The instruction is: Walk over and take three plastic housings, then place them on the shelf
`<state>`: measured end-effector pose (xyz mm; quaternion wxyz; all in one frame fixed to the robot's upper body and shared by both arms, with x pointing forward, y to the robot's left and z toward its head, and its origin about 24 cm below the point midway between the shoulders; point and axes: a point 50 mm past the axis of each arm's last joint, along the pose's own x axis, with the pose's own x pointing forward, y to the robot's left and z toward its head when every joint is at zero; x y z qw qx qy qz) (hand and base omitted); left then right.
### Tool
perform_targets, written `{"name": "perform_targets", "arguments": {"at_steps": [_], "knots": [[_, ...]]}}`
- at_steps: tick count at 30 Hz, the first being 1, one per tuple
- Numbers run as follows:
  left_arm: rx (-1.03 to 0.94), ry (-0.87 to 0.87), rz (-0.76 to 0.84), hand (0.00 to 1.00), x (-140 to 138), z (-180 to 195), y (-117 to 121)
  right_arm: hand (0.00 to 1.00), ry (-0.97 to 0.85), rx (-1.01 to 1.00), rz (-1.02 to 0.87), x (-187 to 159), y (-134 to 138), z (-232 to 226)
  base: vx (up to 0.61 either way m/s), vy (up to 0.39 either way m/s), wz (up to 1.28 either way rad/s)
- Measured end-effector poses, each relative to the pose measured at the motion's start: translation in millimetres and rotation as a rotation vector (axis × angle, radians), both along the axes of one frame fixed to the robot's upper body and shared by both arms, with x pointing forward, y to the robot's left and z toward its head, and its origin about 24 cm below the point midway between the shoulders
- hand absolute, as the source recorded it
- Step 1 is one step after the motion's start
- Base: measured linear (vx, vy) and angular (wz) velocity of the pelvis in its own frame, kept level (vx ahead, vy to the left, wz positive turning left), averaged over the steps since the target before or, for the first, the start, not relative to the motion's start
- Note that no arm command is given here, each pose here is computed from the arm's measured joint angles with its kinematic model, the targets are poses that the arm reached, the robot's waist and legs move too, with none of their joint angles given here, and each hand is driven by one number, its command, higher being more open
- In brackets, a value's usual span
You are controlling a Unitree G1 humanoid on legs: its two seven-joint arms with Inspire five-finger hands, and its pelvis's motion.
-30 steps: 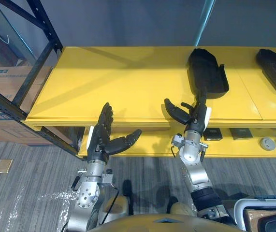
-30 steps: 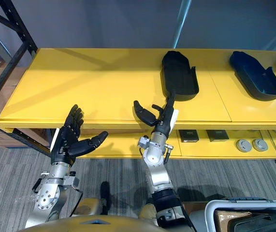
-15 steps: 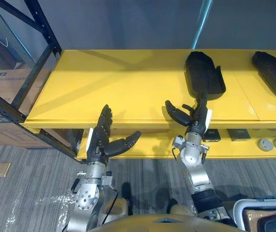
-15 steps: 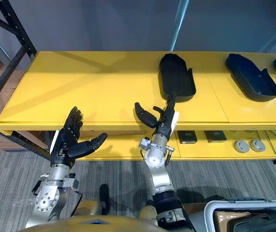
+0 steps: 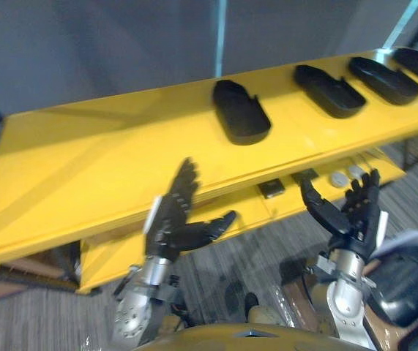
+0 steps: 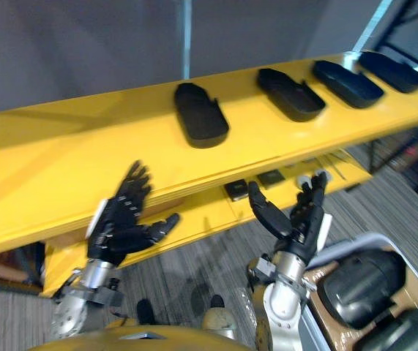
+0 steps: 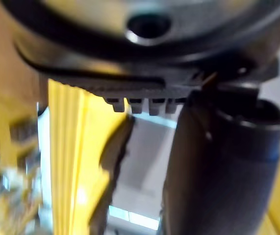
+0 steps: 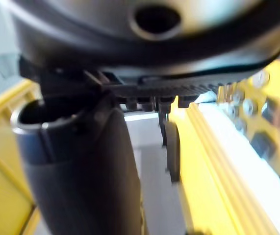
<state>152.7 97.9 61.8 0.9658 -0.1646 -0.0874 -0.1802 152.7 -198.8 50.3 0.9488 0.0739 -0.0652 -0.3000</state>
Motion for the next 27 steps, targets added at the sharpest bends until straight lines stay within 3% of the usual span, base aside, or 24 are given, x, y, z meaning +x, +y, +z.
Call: {"name": "perform_targets", "arguments": {"at_steps": [4,9,17,21,24,27], "knots": [[-0.021,-0.118,-0.240,1.00,7.6,18.1,-32.0,1.00,0.040,-0.026,-0.175,-24.0,-27.5,-0.1,0.04,0.037,-0.87],[-0.088,-0.122,-0.339,1.00,12.9,25.2,-45.0,1.00,0.111,-0.033,-0.299,-49.7,-49.7,-6.6,0.09,-0.008,-0.55],[-0.129,-0.200,-0.491,1.00,24.2,45.1,-67.8,1.00,0.141,0.017,-0.215,-50.2,-42.8,-16.1,0.05,-0.061,-0.43],[-0.088,-0.129,-0.347,1.00,32.5,36.9,-52.2,1.00,0.102,0.011,-0.001,-20.4,-31.0,-18.5,-0.03,0.084,-1.39],[-0.076,-0.069,-0.243,1.00,32.0,25.1,-28.4,1.00,0.150,0.020,0.080,-17.9,-20.6,-26.6,-0.07,0.179,-0.49],[-0.117,-0.062,-0.241,1.00,29.1,23.3,-23.1,1.00,0.152,0.127,0.152,-17.9,-5.5,-32.6,-0.01,0.095,-0.33]]}}
